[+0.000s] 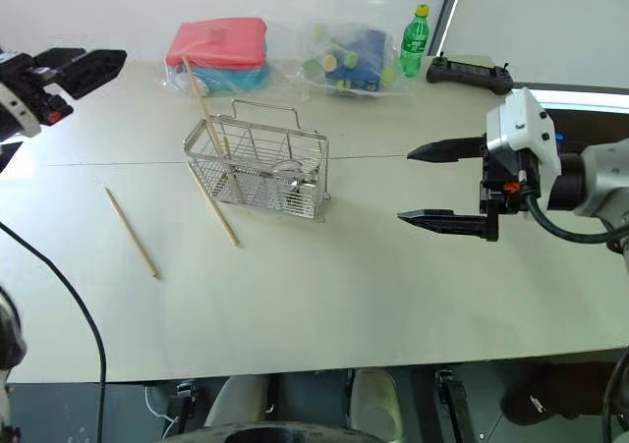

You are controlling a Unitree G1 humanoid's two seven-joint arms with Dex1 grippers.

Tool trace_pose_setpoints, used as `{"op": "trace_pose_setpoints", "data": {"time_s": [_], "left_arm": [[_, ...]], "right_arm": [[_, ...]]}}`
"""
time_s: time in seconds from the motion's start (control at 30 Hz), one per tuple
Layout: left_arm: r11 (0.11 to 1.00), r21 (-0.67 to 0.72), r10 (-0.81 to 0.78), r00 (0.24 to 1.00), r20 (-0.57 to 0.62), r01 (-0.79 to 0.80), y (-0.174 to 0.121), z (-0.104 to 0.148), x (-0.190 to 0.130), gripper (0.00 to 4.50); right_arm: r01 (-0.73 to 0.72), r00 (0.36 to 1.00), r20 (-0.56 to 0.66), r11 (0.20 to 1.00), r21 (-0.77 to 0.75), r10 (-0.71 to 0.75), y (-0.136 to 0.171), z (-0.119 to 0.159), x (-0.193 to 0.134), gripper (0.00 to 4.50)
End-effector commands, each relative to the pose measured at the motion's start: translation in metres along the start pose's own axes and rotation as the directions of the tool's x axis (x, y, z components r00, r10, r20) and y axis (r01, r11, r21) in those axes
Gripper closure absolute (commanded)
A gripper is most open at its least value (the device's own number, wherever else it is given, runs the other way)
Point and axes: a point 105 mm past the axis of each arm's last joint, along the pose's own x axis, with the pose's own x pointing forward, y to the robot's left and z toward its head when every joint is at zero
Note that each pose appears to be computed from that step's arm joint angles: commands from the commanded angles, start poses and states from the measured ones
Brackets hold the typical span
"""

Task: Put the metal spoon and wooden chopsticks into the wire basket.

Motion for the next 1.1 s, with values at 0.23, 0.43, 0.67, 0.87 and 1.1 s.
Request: {"op": "trace_pose_setpoints", "data": {"time_s": [0.23, 0.43, 0.67, 0.87, 1.1], "left_arm": [[0.829, -0.111, 0.492, 0.81, -0.32, -0.548, 0.062, -0.071, 0.006, 0.0], [0.737, -0.137, 0.534, 0.694, -0.483, -0.662, 0.075, -0.105, 0.015, 0.0], [0.715, -0.1, 0.523, 0.624, -0.581, -0.692, 0.085, -0.135, 0.03, 0.0], [0.732, -0.072, 0.509, 0.615, -0.603, -0.677, 0.084, -0.148, 0.046, 0.0], [0.721, -0.062, 0.529, 0.606, -0.594, -0.69, 0.086, -0.156, 0.057, 0.0]], "right_arm": [[0.023, 0.999, 0.024, 0.999, -0.04, -0.022, 0.0, 0.008, 0.006, 0.04], [0.04, 0.998, 0.054, 0.999, -0.023, -0.039, 0.002, 0.009, 0.012, 0.04], [0.093, 0.993, 0.077, 0.996, 0.001, -0.093, 0.008, 0.009, 0.016, 0.04], [0.126, 0.987, 0.094, 0.992, 0.024, -0.128, 0.015, 0.009, 0.016, 0.04], [0.184, 0.978, 0.094, 0.982, 0.046, -0.188, 0.017, 0.007, 0.013, 0.04]]}}
